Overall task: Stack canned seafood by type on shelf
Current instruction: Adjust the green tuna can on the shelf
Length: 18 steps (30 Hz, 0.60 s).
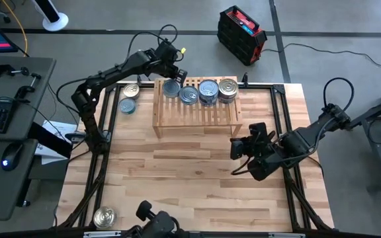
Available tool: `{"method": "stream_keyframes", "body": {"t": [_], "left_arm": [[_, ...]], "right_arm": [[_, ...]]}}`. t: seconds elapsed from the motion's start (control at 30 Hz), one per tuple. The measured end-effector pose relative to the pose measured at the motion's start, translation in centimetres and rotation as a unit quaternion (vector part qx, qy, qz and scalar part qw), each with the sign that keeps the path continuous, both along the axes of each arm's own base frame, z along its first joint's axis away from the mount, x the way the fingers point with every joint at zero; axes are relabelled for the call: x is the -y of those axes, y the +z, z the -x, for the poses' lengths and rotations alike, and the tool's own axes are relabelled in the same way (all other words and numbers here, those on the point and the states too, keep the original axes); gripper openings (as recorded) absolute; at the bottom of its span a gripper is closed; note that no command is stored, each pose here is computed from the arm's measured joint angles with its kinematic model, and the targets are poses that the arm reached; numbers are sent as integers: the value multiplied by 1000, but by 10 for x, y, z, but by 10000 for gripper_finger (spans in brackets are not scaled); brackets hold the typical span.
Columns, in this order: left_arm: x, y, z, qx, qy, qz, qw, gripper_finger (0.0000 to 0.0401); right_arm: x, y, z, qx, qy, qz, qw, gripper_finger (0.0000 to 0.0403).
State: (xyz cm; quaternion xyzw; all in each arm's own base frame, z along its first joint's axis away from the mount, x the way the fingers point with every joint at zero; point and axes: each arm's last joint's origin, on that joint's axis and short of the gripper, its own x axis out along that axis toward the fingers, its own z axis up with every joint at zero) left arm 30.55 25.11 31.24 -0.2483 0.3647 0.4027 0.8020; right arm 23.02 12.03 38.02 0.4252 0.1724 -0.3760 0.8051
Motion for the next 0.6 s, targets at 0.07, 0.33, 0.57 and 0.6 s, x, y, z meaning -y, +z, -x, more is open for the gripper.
{"method": "stream_keyframes", "body": {"t": [0.07,0.33,0.57,0.6], "left_arm": [[1,-1,1,-7,-4,4,1000,0],[5,-5,5,-36,-28,29,999,0],[13,-6,6,-38,-50,73,995,0],[15,-5,7,-42,-53,76,995,0]], "right_arm": [[0,0,0,0,0,1,1000,8],[0,0,0,-2,5,5,1000,2],[0,0,-1,-4,10,10,1000,0],[0,0,-1,-6,12,12,1000,0]]}}
